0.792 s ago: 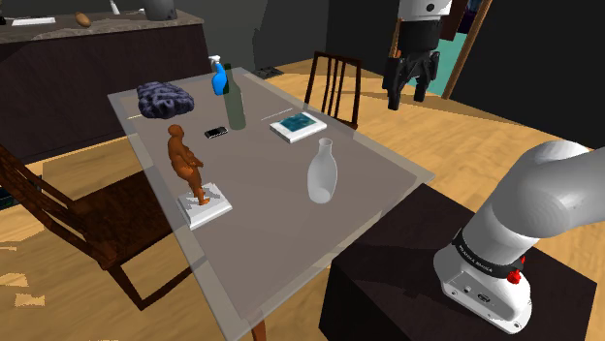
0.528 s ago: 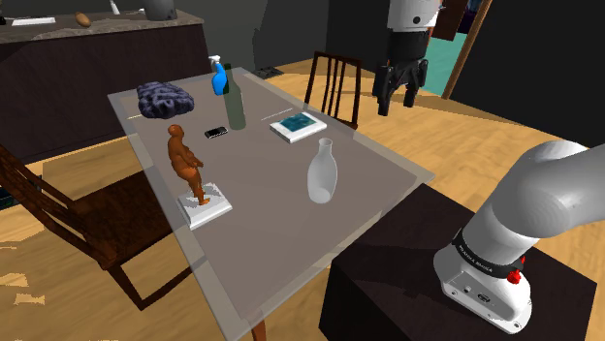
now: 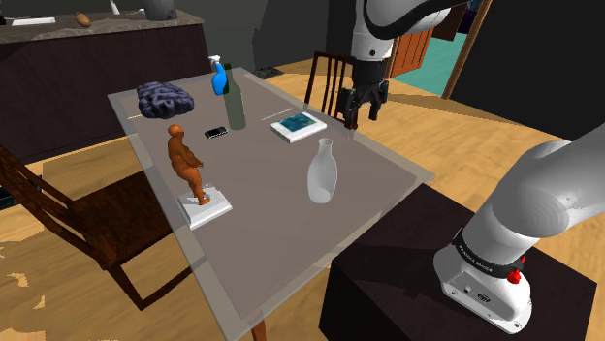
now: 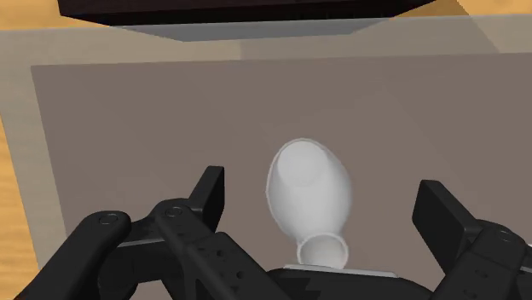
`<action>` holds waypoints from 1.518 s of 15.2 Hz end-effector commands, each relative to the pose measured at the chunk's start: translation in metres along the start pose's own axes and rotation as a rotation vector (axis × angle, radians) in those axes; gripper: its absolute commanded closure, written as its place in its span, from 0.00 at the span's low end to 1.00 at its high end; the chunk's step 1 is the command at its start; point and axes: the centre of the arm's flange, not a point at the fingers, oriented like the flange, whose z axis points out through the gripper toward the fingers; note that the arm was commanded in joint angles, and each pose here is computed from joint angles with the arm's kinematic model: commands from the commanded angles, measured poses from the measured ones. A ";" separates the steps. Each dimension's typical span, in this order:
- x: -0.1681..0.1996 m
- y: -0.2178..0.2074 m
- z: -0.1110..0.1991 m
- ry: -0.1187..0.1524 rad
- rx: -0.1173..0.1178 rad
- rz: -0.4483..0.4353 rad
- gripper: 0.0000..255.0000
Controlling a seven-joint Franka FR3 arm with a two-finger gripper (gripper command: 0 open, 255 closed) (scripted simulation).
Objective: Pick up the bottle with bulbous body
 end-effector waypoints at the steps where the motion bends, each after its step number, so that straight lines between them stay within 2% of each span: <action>1: 0.018 -0.005 0.017 0.018 -0.002 -0.002 0.00; 10: 0.106 -0.024 0.080 0.088 -0.012 -0.007 0.00; 20: 0.115 -0.024 0.123 0.092 -0.012 -0.007 0.00; 21: 0.115 -0.025 0.123 0.092 -0.013 -0.007 1.00; 23: 0.115 -0.025 0.122 0.092 -0.013 -0.007 1.00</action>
